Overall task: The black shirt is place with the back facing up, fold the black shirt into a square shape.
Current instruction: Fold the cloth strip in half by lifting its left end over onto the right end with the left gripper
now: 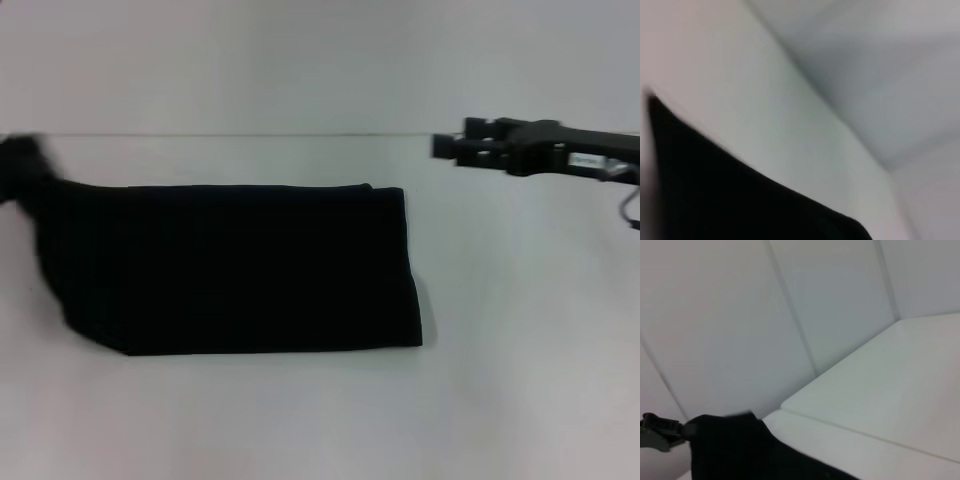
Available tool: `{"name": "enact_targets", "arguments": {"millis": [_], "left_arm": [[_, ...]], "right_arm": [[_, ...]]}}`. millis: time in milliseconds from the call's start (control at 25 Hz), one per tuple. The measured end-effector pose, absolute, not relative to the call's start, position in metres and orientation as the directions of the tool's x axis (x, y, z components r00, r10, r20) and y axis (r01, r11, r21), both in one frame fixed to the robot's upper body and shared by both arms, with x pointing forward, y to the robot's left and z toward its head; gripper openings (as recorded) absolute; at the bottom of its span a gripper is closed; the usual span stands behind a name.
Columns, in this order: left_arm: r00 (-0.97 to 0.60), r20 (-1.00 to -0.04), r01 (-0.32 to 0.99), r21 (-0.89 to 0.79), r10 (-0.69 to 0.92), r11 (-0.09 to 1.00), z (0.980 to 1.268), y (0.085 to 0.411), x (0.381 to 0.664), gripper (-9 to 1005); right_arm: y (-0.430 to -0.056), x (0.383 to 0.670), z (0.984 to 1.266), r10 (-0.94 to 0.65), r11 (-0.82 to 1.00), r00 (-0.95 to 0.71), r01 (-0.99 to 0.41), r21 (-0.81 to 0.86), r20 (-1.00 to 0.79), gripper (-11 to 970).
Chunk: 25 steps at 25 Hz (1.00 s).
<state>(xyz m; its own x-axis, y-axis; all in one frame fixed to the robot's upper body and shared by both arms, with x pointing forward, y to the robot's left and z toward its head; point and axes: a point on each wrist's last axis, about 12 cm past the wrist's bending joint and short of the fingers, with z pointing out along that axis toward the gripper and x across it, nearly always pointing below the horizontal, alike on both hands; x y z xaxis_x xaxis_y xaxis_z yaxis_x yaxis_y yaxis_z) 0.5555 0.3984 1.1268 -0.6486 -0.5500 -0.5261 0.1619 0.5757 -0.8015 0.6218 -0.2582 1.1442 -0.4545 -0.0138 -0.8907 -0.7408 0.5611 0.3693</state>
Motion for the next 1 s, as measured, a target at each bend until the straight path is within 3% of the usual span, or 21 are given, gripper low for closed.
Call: {"name": "enact_targets", "arguments": {"millis": [120,280,360,480,600,680,1000], "left_arm": [[-0.735,-0.523,0.303,-0.823,-0.432,0.481,1.131,0.332,0.589,32],[-0.796,-0.537,0.413,-0.819,-0.280,0.399,1.129,0.241,0.610,33],[-0.815,-0.536,0.424,-0.812,-0.223,0.401,1.115,0.193,0.611,34],[-0.825,-0.513,0.383,-0.816,-0.237,0.433,1.091,0.160,0.609,35],[-0.835,-0.469,0.328,-0.845,-0.289,0.423,1.060,0.135,0.590,36],[-0.810,-0.488,0.349,-0.846,-0.325,0.402,1.050,0.126,0.576,56],[-0.732,-0.568,0.545,-0.819,-0.376,0.177,1.065,0.128,0.546,220]], "right_arm": [[-0.286,0.612,1.145,0.041,0.579,-0.448,-0.718,0.387,-0.893,891],[-0.319,0.598,1.146,0.081,0.598,-0.443,-0.695,0.399,-0.893,890],[-0.330,0.593,1.146,0.084,0.604,-0.444,-0.689,0.400,-0.892,890],[-0.341,0.588,1.147,0.083,0.615,-0.443,-0.682,0.396,-0.893,890],[-0.348,0.585,1.148,0.069,0.625,-0.442,-0.679,0.384,-0.894,890],[-0.351,0.586,1.148,0.060,0.632,-0.444,-0.676,0.379,-0.894,889],[-0.354,0.589,1.146,0.074,0.654,-0.507,-0.626,0.426,-0.859,887]]}}
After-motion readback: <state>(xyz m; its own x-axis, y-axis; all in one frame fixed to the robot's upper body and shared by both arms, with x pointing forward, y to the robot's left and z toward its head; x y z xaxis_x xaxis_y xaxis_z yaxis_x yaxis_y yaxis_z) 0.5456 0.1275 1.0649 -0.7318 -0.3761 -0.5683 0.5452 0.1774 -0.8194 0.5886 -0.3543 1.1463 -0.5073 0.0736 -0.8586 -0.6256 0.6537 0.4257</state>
